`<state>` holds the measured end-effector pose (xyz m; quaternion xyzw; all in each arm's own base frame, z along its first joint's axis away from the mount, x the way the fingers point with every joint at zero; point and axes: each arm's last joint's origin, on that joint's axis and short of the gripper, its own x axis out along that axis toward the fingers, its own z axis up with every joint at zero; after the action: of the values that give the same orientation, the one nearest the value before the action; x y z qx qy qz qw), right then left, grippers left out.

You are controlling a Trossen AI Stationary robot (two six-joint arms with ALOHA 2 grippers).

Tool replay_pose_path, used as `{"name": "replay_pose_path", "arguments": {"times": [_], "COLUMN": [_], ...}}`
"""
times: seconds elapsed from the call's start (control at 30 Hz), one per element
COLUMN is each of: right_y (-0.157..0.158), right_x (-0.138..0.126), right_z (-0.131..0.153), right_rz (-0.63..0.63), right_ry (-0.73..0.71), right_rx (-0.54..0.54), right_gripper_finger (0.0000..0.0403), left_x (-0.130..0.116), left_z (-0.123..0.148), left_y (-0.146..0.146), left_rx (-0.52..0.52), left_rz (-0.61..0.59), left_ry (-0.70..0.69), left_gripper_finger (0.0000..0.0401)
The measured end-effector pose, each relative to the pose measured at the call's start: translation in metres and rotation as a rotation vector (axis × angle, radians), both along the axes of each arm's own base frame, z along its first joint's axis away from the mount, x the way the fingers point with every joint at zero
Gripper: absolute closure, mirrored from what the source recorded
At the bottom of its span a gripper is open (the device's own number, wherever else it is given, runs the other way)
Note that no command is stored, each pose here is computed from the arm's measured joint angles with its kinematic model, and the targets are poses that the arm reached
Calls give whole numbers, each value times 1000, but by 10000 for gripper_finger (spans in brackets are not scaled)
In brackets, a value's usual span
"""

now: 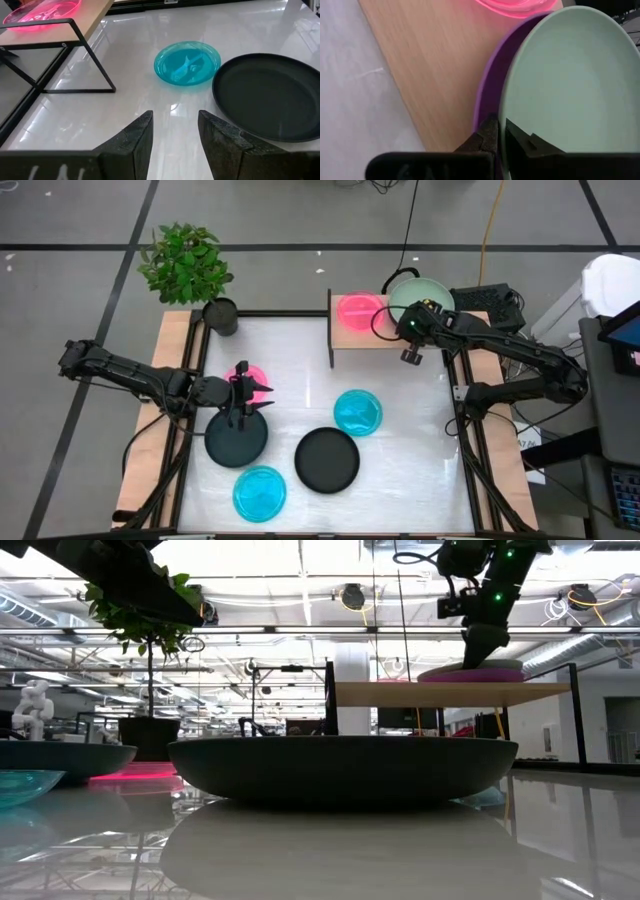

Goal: Place and stack plates onto a shelf
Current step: Stack the green plate on top of the violet plate on the shelf

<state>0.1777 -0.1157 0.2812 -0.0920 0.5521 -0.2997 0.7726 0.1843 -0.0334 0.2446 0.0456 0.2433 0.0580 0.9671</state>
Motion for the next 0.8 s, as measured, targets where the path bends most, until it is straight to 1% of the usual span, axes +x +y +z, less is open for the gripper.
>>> {"name": "replay_pose_path", "arguments": {"times": [0.23,0.3,0.6,0.7,0.8], "right_y": [0,0,5,11,18], "right_x": [2,2,2,4,1], "right_z": [1,1,4,10,14], "right_rz": [-3,-8,-22,-2,3], "right_ry": [-21,-23,-41,-79,-79], "right_rx": [-10,-8,1,-18,-48], "right_gripper_finger": [398,392,324,308,297], "left_x": [0,0,0,-1,-1], "left_z": [0,0,0,-1,-2], "left_y": [0,0,0,0,0], "left_rx": [1,0,0,3,3], "left_rz": [0,0,0,0,1], "left_ry": [0,0,3,14,21], "left_gripper_finger": [240,240,240,240,240]}}
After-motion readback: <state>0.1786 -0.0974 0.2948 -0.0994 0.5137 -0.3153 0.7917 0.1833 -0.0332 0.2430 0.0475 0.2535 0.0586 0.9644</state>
